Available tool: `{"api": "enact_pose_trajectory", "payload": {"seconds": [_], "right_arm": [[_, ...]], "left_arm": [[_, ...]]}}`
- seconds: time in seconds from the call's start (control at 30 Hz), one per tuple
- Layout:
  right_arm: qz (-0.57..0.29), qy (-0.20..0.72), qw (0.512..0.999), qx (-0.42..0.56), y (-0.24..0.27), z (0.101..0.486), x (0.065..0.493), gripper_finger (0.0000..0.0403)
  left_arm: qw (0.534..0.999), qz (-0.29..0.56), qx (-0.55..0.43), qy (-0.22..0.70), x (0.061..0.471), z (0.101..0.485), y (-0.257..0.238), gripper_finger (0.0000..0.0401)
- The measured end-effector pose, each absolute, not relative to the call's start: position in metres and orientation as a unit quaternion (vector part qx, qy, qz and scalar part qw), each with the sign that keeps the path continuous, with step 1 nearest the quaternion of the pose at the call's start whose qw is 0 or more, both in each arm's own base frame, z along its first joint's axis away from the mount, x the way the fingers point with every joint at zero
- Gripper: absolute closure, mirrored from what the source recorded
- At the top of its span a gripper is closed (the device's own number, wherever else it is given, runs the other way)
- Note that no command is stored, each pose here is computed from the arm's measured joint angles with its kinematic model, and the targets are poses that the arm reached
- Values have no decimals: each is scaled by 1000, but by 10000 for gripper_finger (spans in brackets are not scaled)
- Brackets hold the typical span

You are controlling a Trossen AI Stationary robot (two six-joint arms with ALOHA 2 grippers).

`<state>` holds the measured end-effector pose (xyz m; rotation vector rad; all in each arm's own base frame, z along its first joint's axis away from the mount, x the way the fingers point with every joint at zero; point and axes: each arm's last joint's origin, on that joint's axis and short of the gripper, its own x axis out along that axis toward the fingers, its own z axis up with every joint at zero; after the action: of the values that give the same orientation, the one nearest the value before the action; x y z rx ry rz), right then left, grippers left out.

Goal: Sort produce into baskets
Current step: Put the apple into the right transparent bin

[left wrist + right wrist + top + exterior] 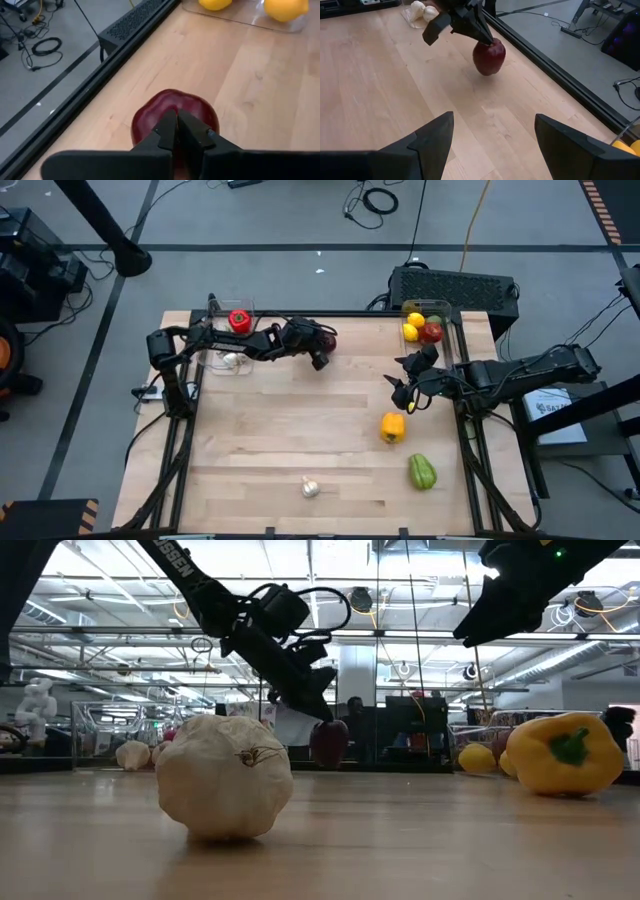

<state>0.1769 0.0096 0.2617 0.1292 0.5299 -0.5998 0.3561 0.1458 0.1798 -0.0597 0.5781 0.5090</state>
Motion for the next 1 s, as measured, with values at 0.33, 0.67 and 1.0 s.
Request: {"api": "enact_pose_trajectory", "payload": {"seconds": [0.33, 0.67, 1.0], "right_arm": [[-292, 256, 919, 64, 10, 262, 176, 133], [-252, 178, 948, 79, 17, 312, 165, 133], [-181, 84, 979, 36, 32, 345, 156, 133]], "left_arm": [[948, 205, -45, 240, 358, 205, 135, 386], [975, 146, -29, 164, 388, 258, 110, 386], [990, 113, 8, 88, 409, 312, 85, 395]]}}
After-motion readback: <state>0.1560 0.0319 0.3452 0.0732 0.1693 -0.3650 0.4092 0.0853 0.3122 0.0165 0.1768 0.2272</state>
